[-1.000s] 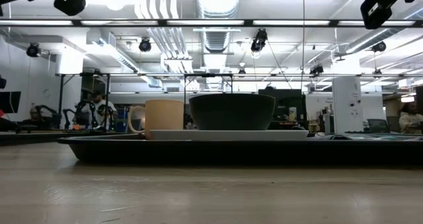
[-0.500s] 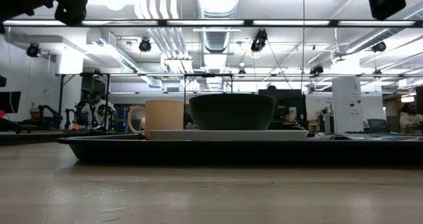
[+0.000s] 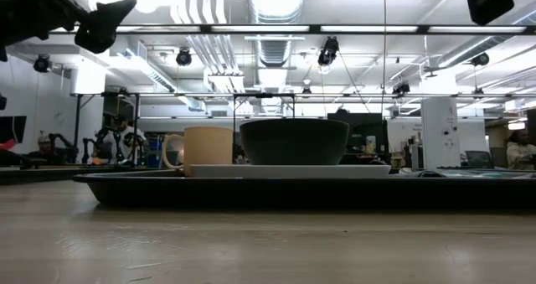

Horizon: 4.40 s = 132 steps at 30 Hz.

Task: Set up tray
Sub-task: Return to Home Position

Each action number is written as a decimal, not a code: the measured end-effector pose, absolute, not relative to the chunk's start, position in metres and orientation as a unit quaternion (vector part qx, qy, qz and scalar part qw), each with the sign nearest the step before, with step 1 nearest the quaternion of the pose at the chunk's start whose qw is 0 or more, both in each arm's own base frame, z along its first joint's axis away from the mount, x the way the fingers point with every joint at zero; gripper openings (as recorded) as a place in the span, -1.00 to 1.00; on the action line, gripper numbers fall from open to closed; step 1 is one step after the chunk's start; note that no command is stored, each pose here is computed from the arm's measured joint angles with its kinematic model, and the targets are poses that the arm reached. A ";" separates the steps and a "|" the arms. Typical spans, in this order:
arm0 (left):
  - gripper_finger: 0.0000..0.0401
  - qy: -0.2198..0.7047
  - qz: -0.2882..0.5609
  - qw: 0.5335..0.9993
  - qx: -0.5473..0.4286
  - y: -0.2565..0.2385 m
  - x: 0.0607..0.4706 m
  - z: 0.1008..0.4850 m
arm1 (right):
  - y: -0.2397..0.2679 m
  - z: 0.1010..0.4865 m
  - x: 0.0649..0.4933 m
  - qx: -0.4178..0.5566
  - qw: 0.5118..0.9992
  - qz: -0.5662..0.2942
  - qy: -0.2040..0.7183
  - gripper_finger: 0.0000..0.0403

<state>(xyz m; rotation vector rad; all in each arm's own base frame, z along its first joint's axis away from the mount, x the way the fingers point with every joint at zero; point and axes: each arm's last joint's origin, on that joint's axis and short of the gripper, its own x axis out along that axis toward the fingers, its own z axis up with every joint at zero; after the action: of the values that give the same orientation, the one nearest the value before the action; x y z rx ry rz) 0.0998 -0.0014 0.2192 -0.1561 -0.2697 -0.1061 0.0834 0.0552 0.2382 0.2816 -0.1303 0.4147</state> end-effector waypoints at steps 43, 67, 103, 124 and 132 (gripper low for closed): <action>0.65 -0.056 -0.063 0.990 -0.109 -0.022 0.095 0.179 | 0.052 0.175 0.081 0.125 0.975 0.184 -0.023 -0.74; 0.65 0.108 -0.016 0.983 -0.147 -0.021 0.110 0.149 | 0.047 0.154 0.094 0.158 0.984 -0.066 0.052 -0.74; 0.65 0.140 0.070 0.983 -0.093 -0.016 0.117 0.140 | 0.052 0.135 0.101 0.247 0.957 -0.101 0.116 -0.74; 0.65 0.140 0.070 0.983 -0.094 -0.016 0.117 0.140 | 0.052 0.135 0.101 0.247 0.957 -0.101 0.116 -0.74; 0.65 0.140 0.069 0.983 -0.094 -0.016 0.117 0.140 | 0.052 0.135 0.101 0.247 0.957 -0.101 0.116 -0.74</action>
<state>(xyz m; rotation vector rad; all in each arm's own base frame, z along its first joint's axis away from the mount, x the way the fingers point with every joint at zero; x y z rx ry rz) 0.1166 -0.0162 0.1398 -0.1883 0.2823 0.1398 0.1010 0.0524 0.1351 0.5009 0.2346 -0.2055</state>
